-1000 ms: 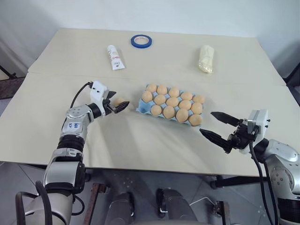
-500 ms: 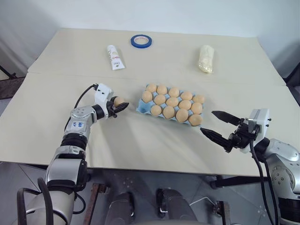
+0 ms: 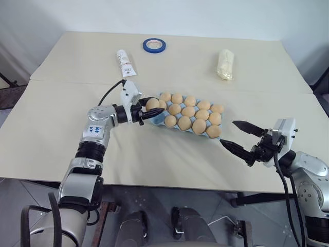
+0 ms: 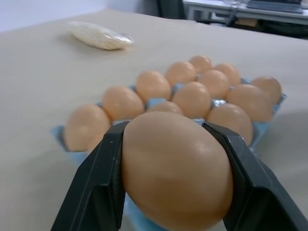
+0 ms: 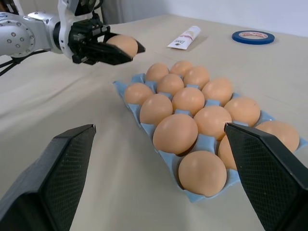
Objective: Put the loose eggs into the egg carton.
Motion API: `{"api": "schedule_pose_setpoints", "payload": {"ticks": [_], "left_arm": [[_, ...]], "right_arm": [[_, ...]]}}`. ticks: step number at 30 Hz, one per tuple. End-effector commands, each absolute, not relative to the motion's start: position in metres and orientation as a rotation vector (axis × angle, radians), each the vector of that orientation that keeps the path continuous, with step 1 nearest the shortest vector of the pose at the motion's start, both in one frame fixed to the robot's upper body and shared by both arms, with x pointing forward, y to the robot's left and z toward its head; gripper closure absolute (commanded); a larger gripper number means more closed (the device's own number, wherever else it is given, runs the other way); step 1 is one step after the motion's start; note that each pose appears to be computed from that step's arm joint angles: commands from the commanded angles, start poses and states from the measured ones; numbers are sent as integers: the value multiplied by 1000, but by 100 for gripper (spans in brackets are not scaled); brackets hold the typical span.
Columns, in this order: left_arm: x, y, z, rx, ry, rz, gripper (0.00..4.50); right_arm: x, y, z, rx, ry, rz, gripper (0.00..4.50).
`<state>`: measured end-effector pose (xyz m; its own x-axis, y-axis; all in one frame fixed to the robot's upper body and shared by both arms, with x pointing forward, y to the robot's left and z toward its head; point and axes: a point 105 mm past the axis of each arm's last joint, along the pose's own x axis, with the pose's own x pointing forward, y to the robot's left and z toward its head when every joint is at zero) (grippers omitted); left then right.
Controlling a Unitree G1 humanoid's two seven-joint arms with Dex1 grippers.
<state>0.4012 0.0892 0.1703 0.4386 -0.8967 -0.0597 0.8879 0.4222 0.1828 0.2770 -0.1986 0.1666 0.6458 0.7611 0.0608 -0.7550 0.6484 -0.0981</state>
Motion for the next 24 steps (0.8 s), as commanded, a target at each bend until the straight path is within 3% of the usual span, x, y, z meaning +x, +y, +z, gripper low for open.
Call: {"api": "schedule_pose_setpoints", "payload": {"ticks": [1, 6, 9, 14, 24], "left_arm": [[402, 86, 177, 206, -93, -1115, 245], [404, 83, 179, 183, -100, -1109, 245], [408, 81, 180, 165, -101, -1087, 141], [409, 82, 182, 164, -102, -1080, 6], [396, 116, 213, 198, -226, -1067, 6]], "right_arm": [[272, -202, 179, -99, -148, 844, 0], [271, -202, 177, -97, -144, 835, 0], [272, -202, 177, -97, -144, 832, 0], [273, -201, 177, -97, -141, 832, 0], [271, -200, 177, -97, -142, 840, 0]]}}
